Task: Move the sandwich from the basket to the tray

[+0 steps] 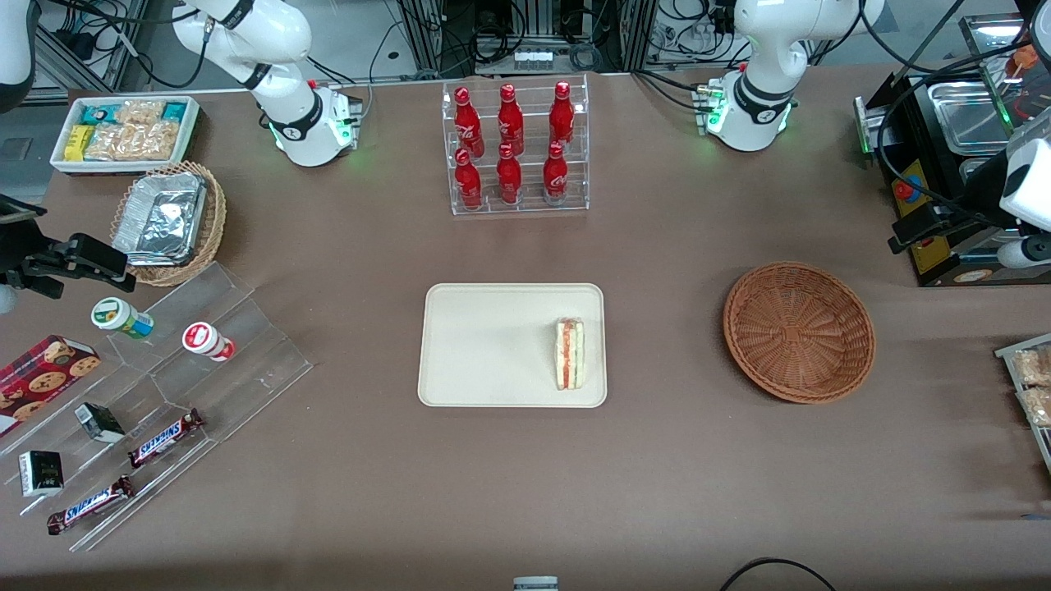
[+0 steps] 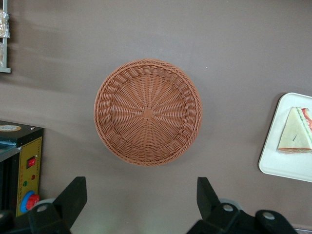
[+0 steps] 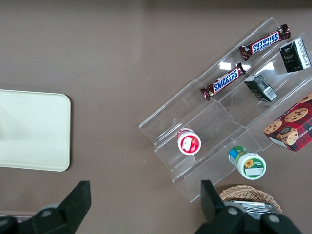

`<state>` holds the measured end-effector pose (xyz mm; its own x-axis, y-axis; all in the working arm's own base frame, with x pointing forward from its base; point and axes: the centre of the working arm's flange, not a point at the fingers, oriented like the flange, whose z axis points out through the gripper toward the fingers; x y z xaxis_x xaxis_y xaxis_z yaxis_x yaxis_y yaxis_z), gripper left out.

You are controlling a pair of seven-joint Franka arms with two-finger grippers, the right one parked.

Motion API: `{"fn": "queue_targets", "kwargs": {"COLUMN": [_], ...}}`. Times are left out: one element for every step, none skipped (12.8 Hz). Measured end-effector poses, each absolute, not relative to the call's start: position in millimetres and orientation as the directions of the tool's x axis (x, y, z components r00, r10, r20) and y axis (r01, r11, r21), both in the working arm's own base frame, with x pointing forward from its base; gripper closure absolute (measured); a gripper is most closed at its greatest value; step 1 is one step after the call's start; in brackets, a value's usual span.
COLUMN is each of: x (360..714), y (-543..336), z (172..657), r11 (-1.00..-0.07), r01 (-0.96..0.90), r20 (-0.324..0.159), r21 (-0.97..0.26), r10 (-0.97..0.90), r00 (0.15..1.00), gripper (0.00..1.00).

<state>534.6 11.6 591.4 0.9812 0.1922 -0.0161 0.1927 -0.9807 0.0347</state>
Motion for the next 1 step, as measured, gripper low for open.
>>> {"fn": "queue_targets", "kwargs": {"x": [537.1], "y": [11.8], "z": [597.3], "r11": [-0.981], "r01": [0.193], "r20": [-0.002], "r21": [0.037], "r10": [0.193], "r00": [0.981], "gripper": [0.0]}}
